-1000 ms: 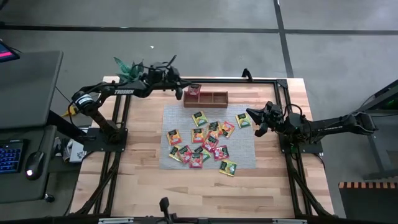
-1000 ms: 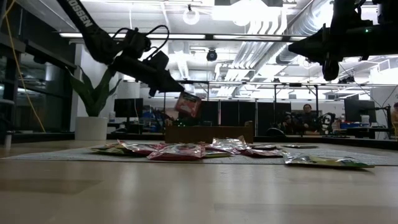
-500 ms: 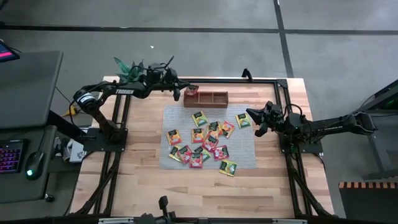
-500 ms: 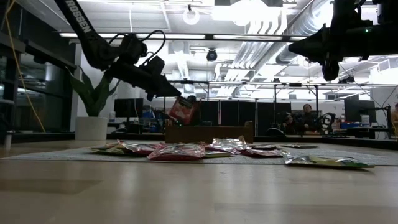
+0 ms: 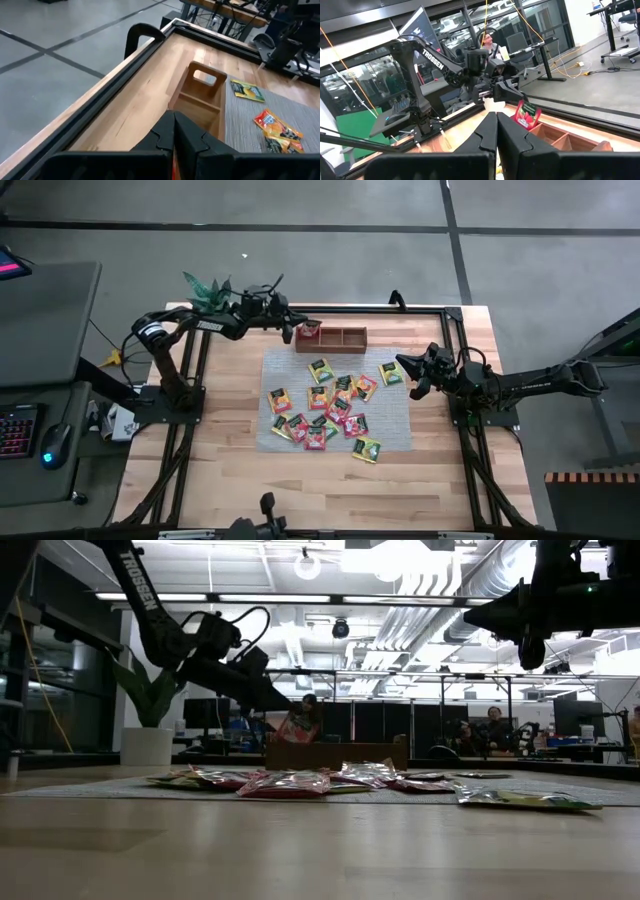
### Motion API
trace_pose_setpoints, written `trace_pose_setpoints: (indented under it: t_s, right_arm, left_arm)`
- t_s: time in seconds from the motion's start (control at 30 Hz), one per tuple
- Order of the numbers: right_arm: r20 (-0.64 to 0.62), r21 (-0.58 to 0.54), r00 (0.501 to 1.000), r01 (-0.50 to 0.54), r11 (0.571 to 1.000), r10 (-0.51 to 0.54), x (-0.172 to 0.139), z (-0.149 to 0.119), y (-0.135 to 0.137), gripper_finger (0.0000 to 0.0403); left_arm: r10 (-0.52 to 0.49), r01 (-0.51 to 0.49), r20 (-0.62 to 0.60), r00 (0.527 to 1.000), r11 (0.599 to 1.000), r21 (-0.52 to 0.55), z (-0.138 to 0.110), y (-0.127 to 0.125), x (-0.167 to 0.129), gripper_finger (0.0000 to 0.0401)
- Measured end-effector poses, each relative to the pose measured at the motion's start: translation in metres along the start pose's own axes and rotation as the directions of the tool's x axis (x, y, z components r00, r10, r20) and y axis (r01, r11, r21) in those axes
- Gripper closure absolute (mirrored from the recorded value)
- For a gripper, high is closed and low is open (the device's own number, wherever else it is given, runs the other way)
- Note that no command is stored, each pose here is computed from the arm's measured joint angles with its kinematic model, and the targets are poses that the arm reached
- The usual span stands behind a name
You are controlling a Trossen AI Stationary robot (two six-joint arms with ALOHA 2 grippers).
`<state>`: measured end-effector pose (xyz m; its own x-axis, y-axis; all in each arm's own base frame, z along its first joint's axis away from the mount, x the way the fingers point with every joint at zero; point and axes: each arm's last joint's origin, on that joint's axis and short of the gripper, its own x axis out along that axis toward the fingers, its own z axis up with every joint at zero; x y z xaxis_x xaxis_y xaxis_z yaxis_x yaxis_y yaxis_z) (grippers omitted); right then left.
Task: Pick & Place Tea
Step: Put the red tea bag into the left section of the wooden organizer
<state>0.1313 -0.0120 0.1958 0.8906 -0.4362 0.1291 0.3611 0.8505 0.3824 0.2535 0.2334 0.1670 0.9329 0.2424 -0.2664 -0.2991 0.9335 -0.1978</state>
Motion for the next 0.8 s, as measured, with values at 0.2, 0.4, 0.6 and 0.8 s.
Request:
trace_pose_setpoints:
  t_s: [0.2, 0.4, 0.6, 0.8]
  right_arm:
    - [0.000, 0.000, 1.000, 0.000, 1.000, 0.000, 0.0000, 0.0000, 0.0000, 0.0402]
    - [0.000, 0.000, 1.000, -0.001, 1.000, 0.001, 0.0000, 0.0000, 0.0000, 0.0402]
    - [0.000, 0.000, 1.000, 0.000, 1.000, 0.000, 0.0000, 0.0000, 0.0000, 0.0402]
    - [0.000, 0.000, 1.000, 0.000, 1.000, 0.000, 0.0000, 0.0000, 0.0000, 0.0402]
  left_arm:
    - [0.022, -0.022, -0.001, 1.000, 0.999, 0.023, -0.0011, 0.0011, 0.0007, 0.0401]
    - [0.031, -0.030, -0.013, 0.999, 0.999, 0.015, -0.0024, 0.0012, 0.0007, 0.0401]
    - [0.067, -0.067, -0.035, 0.997, 0.998, -0.012, -0.0047, -0.0045, 0.0045, 0.0401]
    - [0.106, -0.109, -0.065, 0.992, 0.993, -0.037, -0.0078, -0.0036, 0.0044, 0.0400]
